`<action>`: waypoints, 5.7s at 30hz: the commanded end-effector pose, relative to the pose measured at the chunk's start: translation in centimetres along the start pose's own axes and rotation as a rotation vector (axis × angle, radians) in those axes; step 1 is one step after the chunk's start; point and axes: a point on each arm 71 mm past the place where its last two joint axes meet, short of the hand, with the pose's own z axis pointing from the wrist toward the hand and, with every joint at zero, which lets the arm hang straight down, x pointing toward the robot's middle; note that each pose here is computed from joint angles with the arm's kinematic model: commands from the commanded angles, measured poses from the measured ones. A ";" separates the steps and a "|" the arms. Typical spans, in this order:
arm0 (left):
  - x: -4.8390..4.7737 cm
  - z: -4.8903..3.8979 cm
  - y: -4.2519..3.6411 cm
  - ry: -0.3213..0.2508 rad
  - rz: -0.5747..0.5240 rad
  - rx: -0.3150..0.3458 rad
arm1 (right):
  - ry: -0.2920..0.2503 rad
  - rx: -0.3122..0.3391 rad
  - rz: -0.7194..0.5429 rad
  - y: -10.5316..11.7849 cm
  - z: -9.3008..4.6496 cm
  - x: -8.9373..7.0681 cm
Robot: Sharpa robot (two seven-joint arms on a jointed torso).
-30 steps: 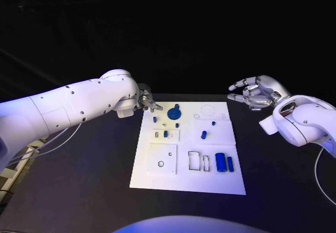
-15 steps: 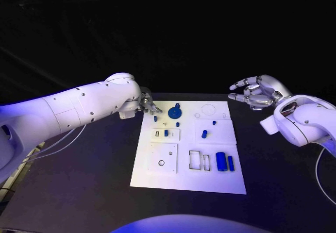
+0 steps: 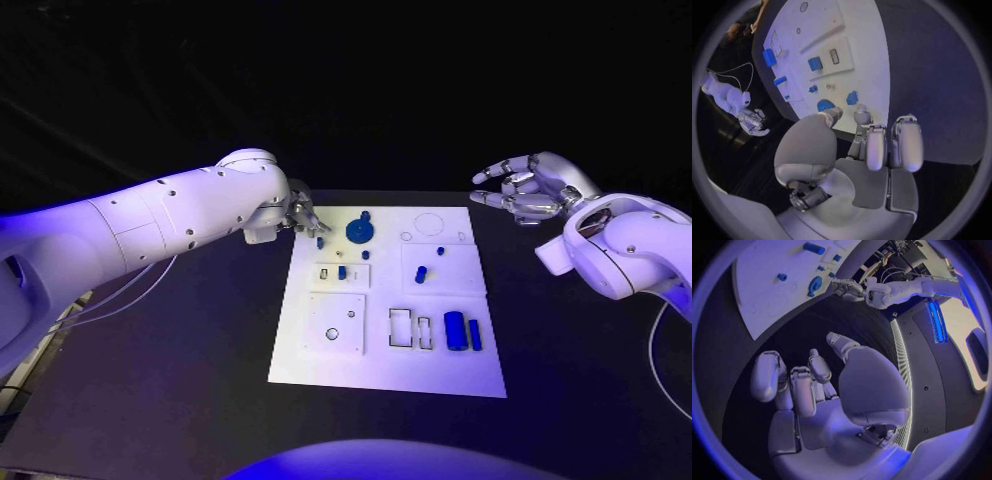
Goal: Assemble the parts on the task board
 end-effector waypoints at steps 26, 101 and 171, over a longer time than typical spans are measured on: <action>0.65 0.25 -0.35 0.073 0.018 0.015 | 0.004 -0.008 -0.002 0.0 0.0 0.2; 4.77 -3.91 1.68 0.000 -0.102 0.206 | -0.012 -0.003 -0.004 -0.2 -0.3 -0.2; 7.00 -3.06 0.97 0.038 0.015 0.149 | -0.033 -0.027 0.019 -0.1 -0.2 -0.4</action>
